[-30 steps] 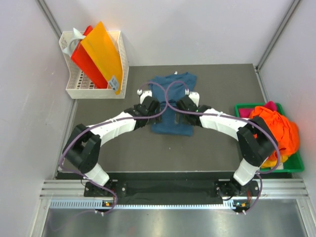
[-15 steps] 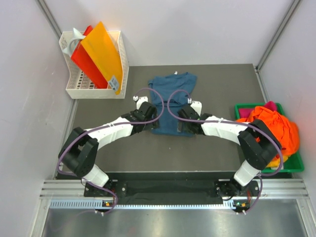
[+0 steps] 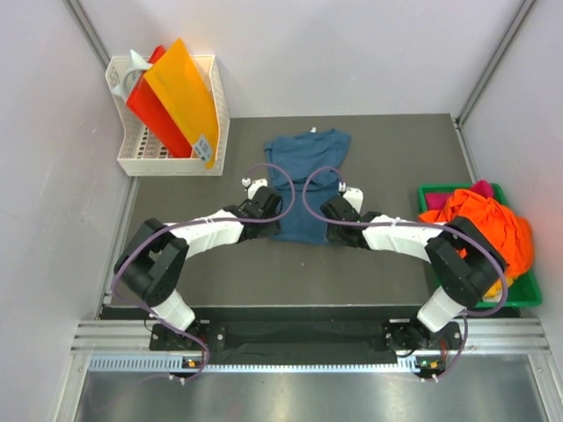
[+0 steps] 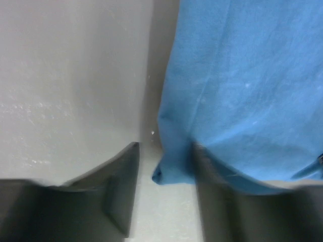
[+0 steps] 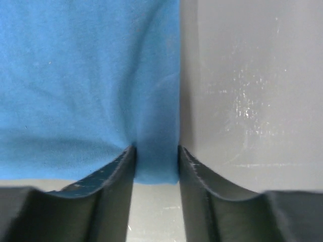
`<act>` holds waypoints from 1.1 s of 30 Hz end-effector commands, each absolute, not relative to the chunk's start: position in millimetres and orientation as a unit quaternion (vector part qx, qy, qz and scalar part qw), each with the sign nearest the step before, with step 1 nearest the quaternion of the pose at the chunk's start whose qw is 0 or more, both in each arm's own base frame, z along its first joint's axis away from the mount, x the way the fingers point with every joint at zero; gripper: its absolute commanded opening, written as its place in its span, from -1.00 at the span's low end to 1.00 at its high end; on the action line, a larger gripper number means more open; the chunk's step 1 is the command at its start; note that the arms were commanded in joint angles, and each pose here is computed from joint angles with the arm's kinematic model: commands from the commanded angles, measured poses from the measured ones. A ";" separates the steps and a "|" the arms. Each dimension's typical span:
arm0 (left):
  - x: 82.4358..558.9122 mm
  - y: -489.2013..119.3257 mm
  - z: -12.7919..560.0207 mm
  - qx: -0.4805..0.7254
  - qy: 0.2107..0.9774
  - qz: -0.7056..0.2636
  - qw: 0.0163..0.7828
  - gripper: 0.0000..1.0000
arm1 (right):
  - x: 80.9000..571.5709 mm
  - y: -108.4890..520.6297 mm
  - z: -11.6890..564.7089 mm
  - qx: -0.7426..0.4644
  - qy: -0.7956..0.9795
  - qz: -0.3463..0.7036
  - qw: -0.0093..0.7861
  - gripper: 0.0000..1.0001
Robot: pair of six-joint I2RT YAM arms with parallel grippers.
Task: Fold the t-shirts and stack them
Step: Fold the folded rectangular tshirt in 1/3 of the way
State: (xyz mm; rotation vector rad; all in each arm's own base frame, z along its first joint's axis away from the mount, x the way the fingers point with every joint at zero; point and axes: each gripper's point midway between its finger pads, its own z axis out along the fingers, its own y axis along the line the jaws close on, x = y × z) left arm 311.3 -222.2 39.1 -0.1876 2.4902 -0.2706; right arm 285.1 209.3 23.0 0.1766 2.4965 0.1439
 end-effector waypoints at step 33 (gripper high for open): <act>138.1 -215.2 46.3 0.010 0.976 -0.107 0.189 -1.00 | 104.9 214.0 5.2 0.022 0.975 0.076 0.207 -1.00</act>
